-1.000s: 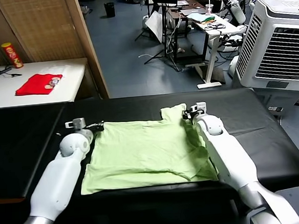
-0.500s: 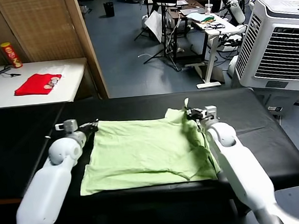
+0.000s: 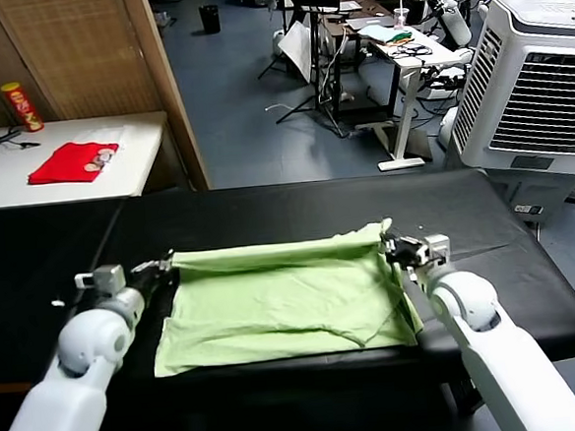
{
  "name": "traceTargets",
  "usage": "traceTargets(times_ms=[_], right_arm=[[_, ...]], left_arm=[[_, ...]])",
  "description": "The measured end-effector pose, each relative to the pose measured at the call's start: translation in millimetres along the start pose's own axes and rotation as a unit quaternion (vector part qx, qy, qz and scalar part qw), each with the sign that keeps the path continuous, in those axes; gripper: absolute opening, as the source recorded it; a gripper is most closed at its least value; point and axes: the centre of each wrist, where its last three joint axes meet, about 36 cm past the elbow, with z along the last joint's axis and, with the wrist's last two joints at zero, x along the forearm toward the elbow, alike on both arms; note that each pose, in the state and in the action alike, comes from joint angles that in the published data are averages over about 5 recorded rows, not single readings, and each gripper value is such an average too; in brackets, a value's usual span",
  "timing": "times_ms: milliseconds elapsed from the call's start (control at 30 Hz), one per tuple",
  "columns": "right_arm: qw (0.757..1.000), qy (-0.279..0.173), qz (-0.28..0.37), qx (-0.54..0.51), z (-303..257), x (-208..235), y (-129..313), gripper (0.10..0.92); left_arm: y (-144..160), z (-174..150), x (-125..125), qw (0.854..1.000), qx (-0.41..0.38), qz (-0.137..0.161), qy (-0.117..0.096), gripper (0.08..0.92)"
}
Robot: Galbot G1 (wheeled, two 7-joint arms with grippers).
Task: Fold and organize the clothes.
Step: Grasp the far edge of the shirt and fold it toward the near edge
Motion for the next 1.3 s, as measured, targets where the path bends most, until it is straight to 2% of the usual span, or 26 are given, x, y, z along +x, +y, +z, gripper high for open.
traceTargets(times_ms=[433,700,833,933,1000,1200,1300], right_arm=[[0.999,0.033,-0.009,0.022,17,57,13,0.122],[0.999,0.040,-0.012,0.027,20,72,18,0.122],[0.999,0.048,-0.013,0.018,21,78,19,0.132],[0.998,0.055,-0.014,0.012,20,84,20,0.215],[0.998,0.054,-0.016,0.010,18,89,19,0.318],[0.999,0.031,-0.021,-0.002,5,98,16,0.653],[1.000,0.003,-0.010,-0.006,2,91,14,0.762]], left_arm=[[-10,23,64,1.000,-0.016,0.005,0.014,0.128],[-17,36,87,0.999,-0.022,0.000,0.026,0.128],[-20,44,94,0.999,-0.026,-0.002,0.039,0.128],[-22,48,98,0.998,-0.026,-0.002,0.048,0.146],[-23,48,101,0.998,-0.026,-0.001,0.051,0.210],[-26,43,105,0.999,-0.025,0.000,0.046,0.539],[-25,39,101,0.999,-0.017,-0.002,0.037,0.696]])
